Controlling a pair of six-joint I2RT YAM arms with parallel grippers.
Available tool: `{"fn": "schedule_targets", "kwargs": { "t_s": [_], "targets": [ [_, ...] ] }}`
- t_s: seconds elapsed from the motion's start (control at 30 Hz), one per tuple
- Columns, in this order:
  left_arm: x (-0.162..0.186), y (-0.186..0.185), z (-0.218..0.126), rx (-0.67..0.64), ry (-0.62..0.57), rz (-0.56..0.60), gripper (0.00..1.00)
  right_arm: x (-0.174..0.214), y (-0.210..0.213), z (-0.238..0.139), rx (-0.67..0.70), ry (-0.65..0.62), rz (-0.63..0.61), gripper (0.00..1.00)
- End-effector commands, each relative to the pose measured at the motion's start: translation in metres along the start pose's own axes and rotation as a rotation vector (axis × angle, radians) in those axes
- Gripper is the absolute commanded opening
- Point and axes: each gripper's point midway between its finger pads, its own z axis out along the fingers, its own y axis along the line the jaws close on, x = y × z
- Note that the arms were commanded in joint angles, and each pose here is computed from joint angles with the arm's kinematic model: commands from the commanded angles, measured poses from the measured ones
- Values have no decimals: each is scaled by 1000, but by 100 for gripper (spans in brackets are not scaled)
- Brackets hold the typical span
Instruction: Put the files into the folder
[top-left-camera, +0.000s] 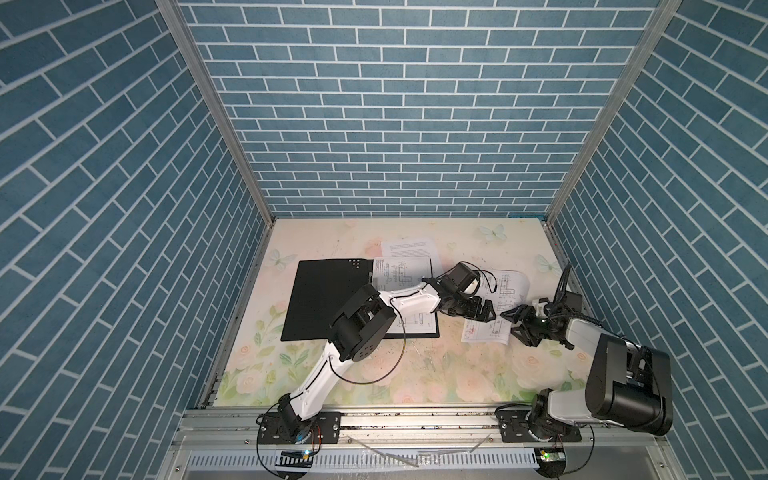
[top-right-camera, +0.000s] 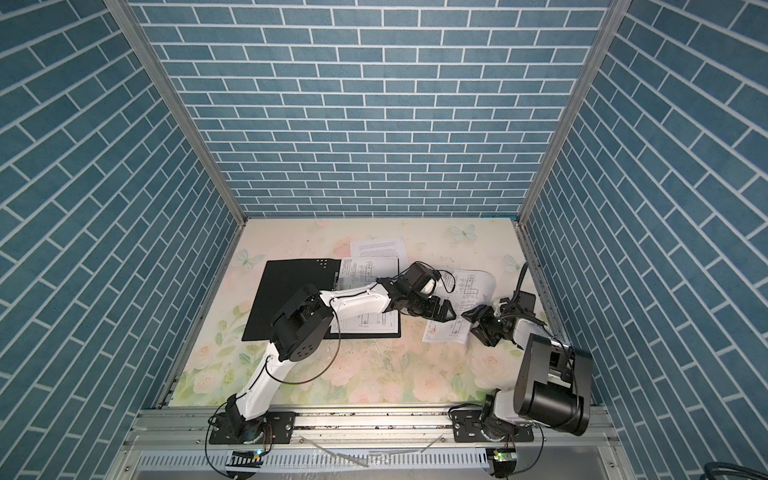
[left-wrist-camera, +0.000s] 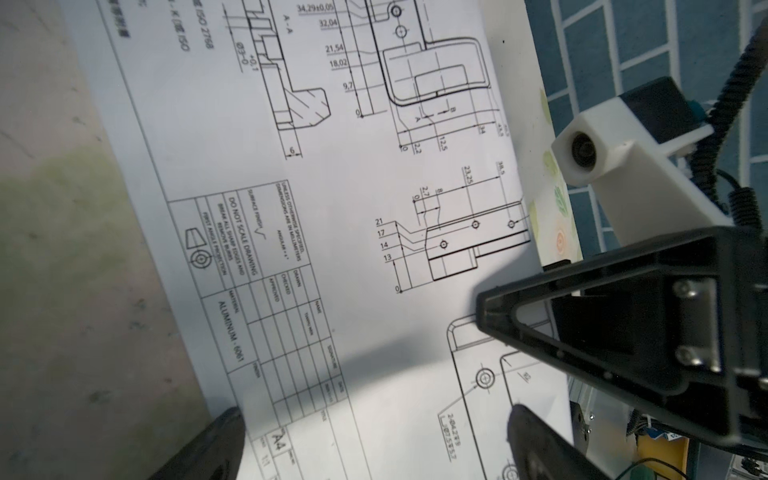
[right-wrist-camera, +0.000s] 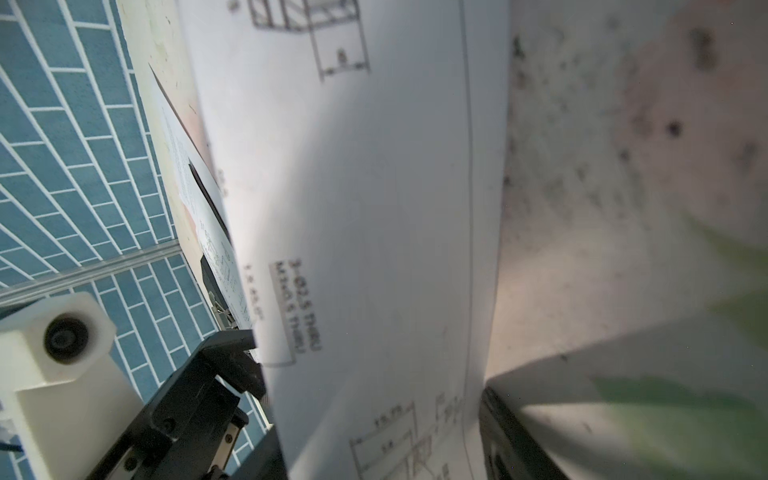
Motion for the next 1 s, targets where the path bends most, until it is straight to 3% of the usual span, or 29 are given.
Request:
{"fn": "schedule_targets", "kwargs": {
  "t_s": [0.0, 0.17, 0.43, 0.97],
  "targets": [
    [27, 33, 4, -82, 79, -61, 100, 3, 3, -1, -15, -6, 20, 58],
    [18, 25, -14, -84, 42, -52, 100, 0, 4, -1, -24, -20, 38, 49],
    [15, 14, -47, -91, -13, -65, 100, 0, 0, 2, -24, -31, 47, 46],
    [76, -24, -69, 116, -131, -333, 100, -2, -7, 8, -18, -34, 69, 47]
  ]
}}
